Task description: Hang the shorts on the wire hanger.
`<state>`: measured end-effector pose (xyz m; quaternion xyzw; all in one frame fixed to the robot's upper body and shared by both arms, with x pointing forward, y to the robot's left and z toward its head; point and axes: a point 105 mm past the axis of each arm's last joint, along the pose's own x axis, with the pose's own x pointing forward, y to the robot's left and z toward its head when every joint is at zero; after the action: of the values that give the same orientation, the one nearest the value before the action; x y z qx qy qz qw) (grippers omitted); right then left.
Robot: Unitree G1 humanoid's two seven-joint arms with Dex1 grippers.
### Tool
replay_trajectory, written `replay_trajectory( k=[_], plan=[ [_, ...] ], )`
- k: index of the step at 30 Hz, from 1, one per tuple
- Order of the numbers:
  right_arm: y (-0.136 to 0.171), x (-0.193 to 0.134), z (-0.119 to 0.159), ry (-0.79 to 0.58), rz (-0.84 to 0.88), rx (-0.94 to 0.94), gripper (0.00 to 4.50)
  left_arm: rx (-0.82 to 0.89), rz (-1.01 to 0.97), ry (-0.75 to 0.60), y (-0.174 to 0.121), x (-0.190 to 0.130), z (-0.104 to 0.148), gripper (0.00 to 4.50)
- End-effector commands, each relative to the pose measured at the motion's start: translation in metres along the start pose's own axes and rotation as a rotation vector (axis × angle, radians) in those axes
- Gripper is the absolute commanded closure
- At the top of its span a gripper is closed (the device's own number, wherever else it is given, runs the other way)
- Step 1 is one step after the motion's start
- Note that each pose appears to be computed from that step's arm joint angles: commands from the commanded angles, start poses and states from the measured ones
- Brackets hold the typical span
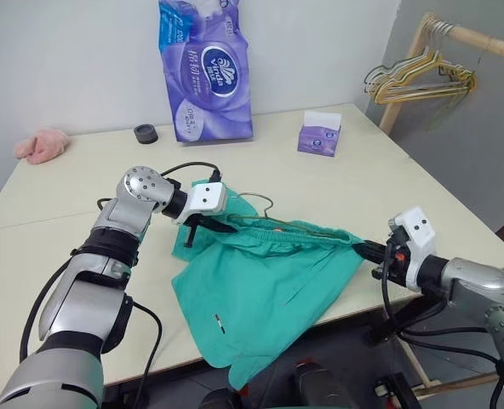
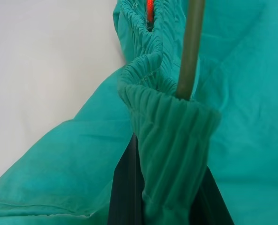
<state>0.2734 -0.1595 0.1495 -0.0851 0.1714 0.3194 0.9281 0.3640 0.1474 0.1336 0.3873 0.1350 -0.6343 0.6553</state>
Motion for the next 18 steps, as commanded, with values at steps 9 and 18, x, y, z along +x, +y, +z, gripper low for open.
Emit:
replay_trajectory(
  k=[9, 18],
  plan=[
    [0.039, 0.018, 0.049, -0.017, 0.177, -0.338, 4.48, 0.038, 0.05, 0.005, 0.013, 0.005, 0.012, 4.5],
    [0.033, 0.019, 0.054, 0.017, 0.155, -0.498, 4.1, 0.03, 0.08, -0.04, 0.011, 0.016, 0.018, 4.5]
  ],
)
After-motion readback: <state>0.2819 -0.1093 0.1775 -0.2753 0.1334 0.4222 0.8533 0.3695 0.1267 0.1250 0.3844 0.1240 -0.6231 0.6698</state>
